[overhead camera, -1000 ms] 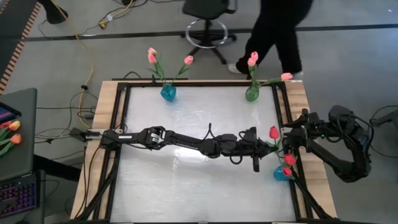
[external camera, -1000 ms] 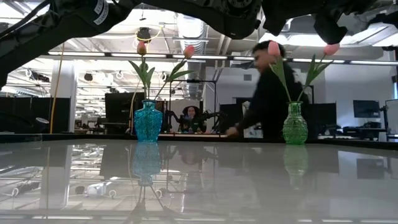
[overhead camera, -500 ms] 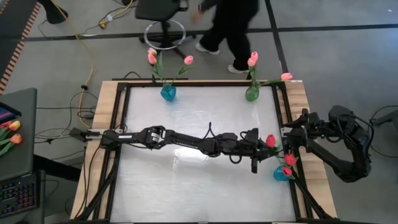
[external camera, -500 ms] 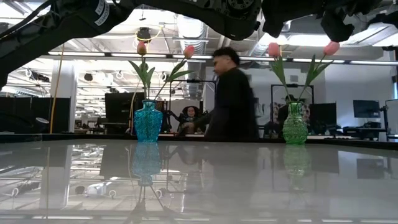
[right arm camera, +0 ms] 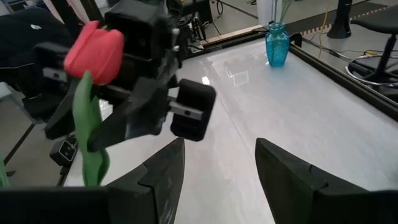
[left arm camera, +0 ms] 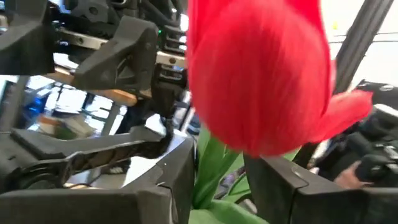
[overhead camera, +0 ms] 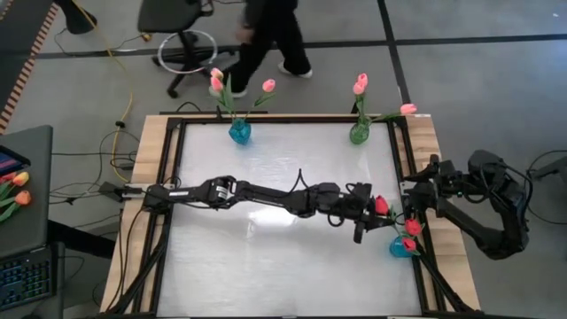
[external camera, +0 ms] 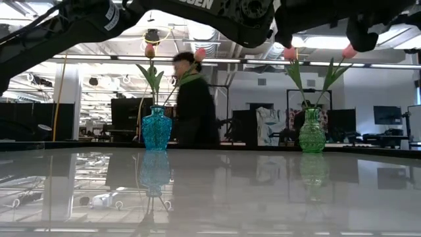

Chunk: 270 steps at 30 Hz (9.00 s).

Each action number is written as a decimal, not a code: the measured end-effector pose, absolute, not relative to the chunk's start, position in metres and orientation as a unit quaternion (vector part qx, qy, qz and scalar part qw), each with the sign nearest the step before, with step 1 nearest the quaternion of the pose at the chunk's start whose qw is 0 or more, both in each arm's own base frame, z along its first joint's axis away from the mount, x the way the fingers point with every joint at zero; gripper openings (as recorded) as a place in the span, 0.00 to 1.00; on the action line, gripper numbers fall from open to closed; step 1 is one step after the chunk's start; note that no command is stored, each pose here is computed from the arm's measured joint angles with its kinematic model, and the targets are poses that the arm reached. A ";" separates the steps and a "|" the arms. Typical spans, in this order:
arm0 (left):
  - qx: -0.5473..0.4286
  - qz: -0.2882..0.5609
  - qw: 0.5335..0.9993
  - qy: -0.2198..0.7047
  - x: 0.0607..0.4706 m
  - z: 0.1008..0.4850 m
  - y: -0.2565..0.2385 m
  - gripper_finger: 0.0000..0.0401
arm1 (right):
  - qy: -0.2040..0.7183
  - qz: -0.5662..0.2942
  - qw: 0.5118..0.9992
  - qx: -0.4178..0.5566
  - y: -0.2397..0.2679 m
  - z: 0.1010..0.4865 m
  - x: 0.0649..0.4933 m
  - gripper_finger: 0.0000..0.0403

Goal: Sort flowers into vase by color
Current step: Put the red tulip into the bottom blue vase, then return to Home Position

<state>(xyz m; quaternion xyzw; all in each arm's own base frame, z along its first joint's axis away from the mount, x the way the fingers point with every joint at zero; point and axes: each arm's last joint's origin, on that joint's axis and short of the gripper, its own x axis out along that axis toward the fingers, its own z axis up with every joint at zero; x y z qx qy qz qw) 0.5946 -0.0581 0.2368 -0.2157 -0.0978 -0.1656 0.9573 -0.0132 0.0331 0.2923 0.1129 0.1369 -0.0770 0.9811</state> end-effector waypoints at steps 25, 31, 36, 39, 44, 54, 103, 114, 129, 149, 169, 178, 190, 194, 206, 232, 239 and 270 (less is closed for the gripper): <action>-0.144 -0.236 0.961 0.029 0.574 0.293 -0.026 0.32 | 0.146 -0.054 0.981 0.113 0.030 0.292 -0.016 0.55; -0.142 -0.224 0.962 0.057 0.573 0.288 -0.025 0.32 | 0.146 -0.054 0.982 0.109 0.030 0.292 -0.016 0.55; -0.131 -0.219 0.966 0.051 0.573 0.289 -0.030 0.32 | 0.154 -0.042 0.982 0.102 0.030 0.290 -0.016 0.55; -0.115 -0.208 0.971 0.037 0.573 0.290 -0.031 0.32 | 0.161 0.019 0.978 0.128 0.030 0.287 -0.011 0.55; -0.112 -0.203 0.972 0.032 0.574 0.291 -0.031 0.32 | 0.197 0.075 0.960 0.184 0.024 0.277 0.001 0.55; -0.112 -0.181 0.977 0.028 0.574 0.291 -0.030 0.32 | 0.214 0.164 0.938 0.216 0.022 0.274 0.007 0.55; -0.109 -0.136 0.985 0.016 0.576 0.292 -0.023 0.32 | 0.220 0.214 0.923 0.233 -0.006 0.261 0.059 0.61; -0.100 -0.127 0.987 0.013 0.576 0.292 -0.023 0.32 | 0.242 0.278 0.898 0.241 0.000 0.262 0.066 0.61; -0.100 -0.125 0.987 0.013 0.576 0.292 -0.023 0.32 | 0.225 0.279 0.909 0.214 0.003 0.268 0.071 0.28; -0.095 -0.151 0.982 0.059 0.575 0.283 -0.024 0.32 | 0.218 0.294 0.910 0.196 0.003 0.268 0.071 0.06; -0.179 -0.137 0.970 0.093 0.574 0.278 0.016 0.32 | 0.243 0.372 0.869 0.216 0.011 0.265 0.065 0.07; -0.183 -0.141 0.968 0.095 0.574 0.278 0.016 0.32 | 0.254 0.377 0.867 0.204 0.015 0.265 0.066 0.21; -0.186 -0.144 0.967 0.096 0.574 0.278 0.012 0.32 | 0.264 0.363 0.866 0.221 0.015 0.265 0.066 0.59; -0.186 -0.145 0.967 0.096 0.574 0.278 0.012 0.32 | 0.265 0.365 0.863 0.225 0.015 0.265 0.066 0.64; -0.192 -0.156 0.964 0.098 0.574 0.278 0.011 0.32 | 0.237 0.322 0.895 0.196 0.013 0.286 0.061 0.65; -0.185 0.021 0.971 0.148 0.538 0.324 0.065 0.32 | 0.166 -0.046 0.984 0.051 -0.001 0.346 0.017 0.63; -0.139 0.052 0.982 0.121 0.514 0.370 0.059 0.32 | 0.039 -0.103 0.992 0.065 -0.001 0.342 -0.002 0.47; 0.003 0.072 0.972 0.222 0.402 0.412 0.050 0.00 | 0.006 -0.142 0.980 0.142 -0.013 0.251 0.065 0.04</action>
